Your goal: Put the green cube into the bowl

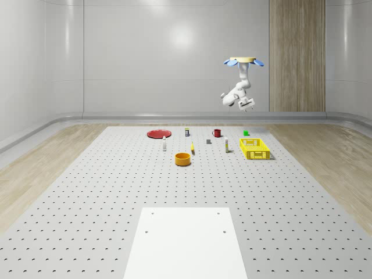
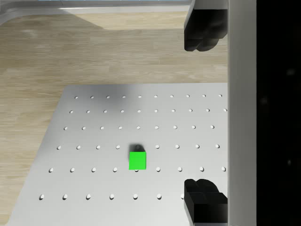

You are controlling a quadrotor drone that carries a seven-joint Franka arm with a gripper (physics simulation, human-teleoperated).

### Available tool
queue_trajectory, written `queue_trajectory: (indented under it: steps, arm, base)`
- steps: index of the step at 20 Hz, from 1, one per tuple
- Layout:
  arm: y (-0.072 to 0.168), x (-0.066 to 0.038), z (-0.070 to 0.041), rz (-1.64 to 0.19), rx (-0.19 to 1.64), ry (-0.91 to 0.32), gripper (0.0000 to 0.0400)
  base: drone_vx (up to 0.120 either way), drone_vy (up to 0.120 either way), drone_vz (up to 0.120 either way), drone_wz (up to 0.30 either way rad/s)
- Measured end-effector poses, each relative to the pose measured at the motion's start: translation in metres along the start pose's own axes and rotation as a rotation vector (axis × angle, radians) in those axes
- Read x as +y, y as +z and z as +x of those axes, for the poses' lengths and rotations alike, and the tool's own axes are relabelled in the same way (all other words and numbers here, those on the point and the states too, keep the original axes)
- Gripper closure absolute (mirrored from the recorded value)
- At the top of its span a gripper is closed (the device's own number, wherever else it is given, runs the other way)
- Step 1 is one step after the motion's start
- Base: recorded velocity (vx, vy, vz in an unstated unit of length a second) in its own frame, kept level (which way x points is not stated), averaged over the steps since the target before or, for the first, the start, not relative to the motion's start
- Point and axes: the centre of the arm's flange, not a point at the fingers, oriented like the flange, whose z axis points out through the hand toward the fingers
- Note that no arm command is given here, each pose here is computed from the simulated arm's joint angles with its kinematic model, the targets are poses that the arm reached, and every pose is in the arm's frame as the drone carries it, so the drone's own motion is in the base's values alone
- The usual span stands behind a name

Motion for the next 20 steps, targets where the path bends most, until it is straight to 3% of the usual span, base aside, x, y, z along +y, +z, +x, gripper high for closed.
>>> queue_trajectory:
  steps: [4, 7, 20]
  arm:
    - [0.001, -0.012, -0.012, -0.119, 0.123, -0.004, 0.0]
    - [0.002, -0.016, -0.017, -0.165, 0.173, -0.006, 0.0]
    - [0.004, -0.022, -0.023, -0.224, 0.236, -0.008, 0.0]
  base:
    - [-0.01, 0.0, -0.12, 0.0]
    - [-0.12, 0.0, -0.12, 0.0]
    - [-0.12, 0.0, -0.12, 0.0]
